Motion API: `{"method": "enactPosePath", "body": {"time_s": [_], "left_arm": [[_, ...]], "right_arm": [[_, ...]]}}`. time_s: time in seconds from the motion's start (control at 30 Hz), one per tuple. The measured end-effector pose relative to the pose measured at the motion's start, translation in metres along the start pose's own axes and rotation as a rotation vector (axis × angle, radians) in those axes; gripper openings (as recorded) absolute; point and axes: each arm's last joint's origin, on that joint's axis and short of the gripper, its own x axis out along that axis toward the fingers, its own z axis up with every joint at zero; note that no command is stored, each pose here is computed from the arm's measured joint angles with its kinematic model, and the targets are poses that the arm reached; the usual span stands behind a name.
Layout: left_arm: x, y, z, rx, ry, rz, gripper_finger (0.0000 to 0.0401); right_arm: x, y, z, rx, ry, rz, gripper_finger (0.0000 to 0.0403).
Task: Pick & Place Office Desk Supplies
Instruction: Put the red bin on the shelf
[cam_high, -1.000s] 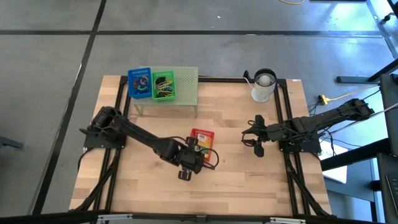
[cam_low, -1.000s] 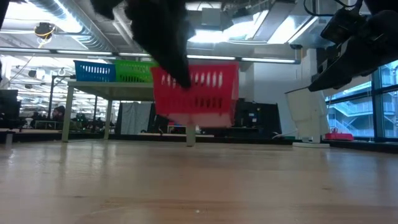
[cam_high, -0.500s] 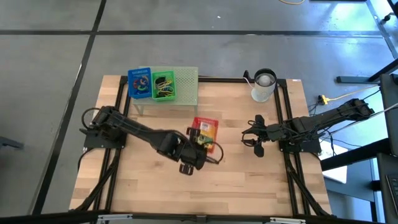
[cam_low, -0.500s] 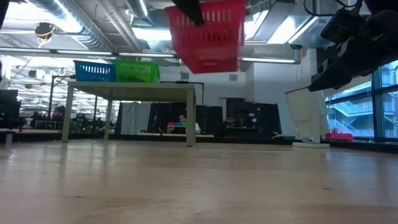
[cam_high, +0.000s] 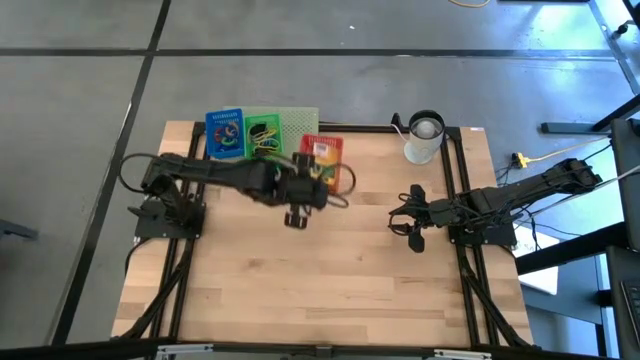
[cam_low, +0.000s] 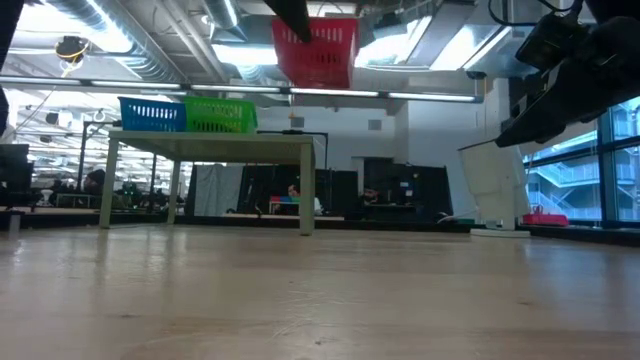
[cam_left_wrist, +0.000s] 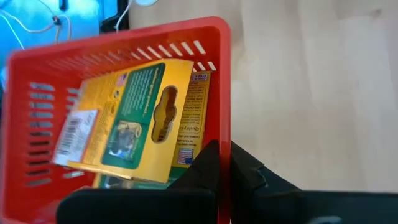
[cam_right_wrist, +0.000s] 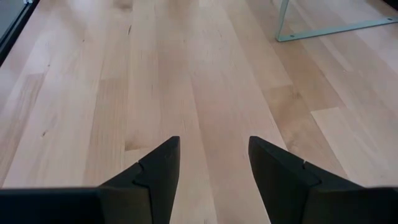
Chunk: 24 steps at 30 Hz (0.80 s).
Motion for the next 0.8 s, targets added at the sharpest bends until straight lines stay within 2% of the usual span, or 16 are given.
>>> {"method": "enactPosePath", "body": {"time_s": [0.17, 0.43, 0.6, 0.8], "left_arm": [[0.011, 0.032, -0.010, -0.041, 0.023, -0.041, 0.0003], [0.025, 0.064, -0.024, -0.063, 0.061, -0.079, 0.0003], [0.039, 0.072, -0.036, -0.053, 0.073, -0.073, 0.0003], [0.044, 0.074, -0.052, -0.020, 0.018, -0.047, 0.0003]], "right_arm": [[0.000, 0.000, 0.000, 0.000, 0.000, 0.000, 0.0192], [0.000, 0.000, 0.000, 0.000, 0.000, 0.001, 0.0192], [0.000, 0.000, 0.000, 0.000, 0.001, 0.003, 0.0192], [0.000, 0.000, 0.000, 0.000, 0.000, 0.003, 0.0192]]}}
